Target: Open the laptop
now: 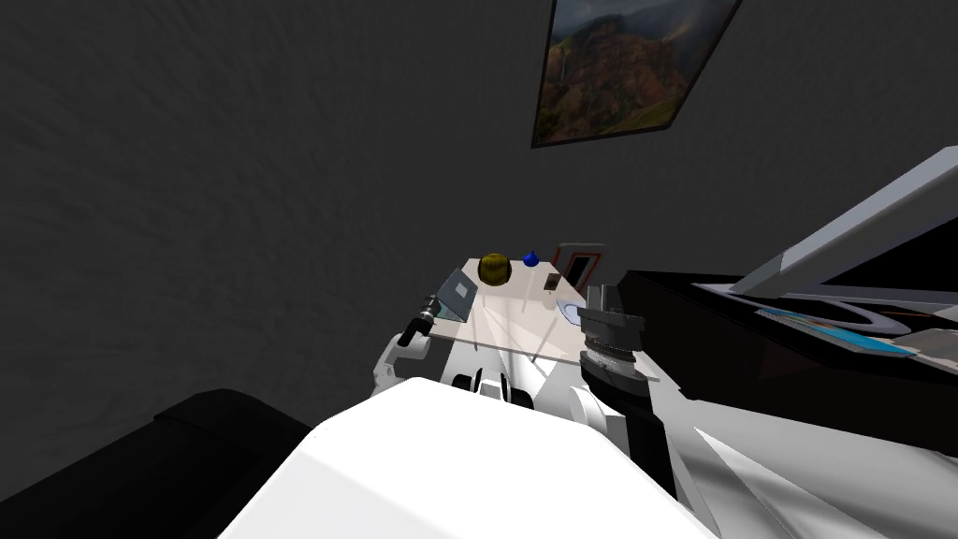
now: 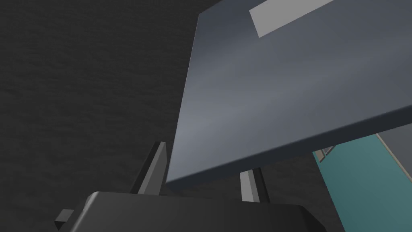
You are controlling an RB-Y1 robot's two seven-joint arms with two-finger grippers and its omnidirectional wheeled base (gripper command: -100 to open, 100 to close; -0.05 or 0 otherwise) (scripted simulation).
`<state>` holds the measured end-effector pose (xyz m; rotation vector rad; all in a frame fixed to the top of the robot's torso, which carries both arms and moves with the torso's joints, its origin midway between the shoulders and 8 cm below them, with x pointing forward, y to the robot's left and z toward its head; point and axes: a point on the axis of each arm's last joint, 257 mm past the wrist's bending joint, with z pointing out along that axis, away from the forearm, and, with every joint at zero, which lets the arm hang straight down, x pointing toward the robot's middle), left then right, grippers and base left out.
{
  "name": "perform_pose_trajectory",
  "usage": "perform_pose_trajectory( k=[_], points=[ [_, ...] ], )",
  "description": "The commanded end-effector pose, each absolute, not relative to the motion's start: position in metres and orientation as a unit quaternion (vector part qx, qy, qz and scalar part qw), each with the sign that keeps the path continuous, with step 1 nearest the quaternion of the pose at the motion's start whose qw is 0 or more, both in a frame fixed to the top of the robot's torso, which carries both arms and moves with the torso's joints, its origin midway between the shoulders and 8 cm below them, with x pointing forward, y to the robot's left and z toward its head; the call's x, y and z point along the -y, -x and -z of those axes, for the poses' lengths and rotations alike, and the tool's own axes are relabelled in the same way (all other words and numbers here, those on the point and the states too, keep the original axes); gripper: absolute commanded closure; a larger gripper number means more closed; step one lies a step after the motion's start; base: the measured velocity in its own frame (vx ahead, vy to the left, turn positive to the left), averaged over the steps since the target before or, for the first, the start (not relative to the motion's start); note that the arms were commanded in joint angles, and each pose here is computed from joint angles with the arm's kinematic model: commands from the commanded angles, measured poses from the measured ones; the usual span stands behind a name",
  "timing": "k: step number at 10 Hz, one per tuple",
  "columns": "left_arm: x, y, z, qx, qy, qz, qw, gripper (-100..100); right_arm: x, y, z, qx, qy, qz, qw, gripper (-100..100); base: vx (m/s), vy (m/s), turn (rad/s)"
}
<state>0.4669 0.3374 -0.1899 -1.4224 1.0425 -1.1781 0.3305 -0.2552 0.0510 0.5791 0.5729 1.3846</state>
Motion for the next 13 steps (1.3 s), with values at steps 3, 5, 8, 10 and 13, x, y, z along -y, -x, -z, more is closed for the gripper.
perform_pose_trajectory(
  k=[3, 5, 8, 10, 13],
  points=[
    [-0.321, -0.471, 0.222, -0.388, 0.626, 0.519, 0.434, 100, 0.255, -0.33, -0.051, -0.257, -0.259, -0.62, 0.694, 0, -0.01, 0.081, -0.003],
    [-0.311, -0.473, 0.237, -0.365, 0.643, 0.536, 0.407, 100, 0.255, -0.33, -0.051, -0.257, -0.259, -0.62, 0.694, 0, -0.006, 0.12, -0.003],
    [-0.318, -0.465, 0.217, -0.373, 0.639, 0.529, 0.416, -100, 0.255, -0.33, -0.051, -0.257, -0.259, -0.62, 0.694, 0, 0.016, 0.002, -0.007],
    [-0.32, -0.461, 0.206, -0.372, 0.639, 0.528, 0.417, -100, 0.255, -0.33, -0.051, -0.256, -0.259, -0.62, 0.694, 0, 0.021, -0.016, -0.01],
    [-0.322, -0.453, 0.189, -0.372, 0.64, 0.528, 0.417, -100, 0.255, -0.33, -0.051, -0.257, -0.259, -0.62, 0.694, 0, 0.023, -0.006, -0.009]
  ],
)
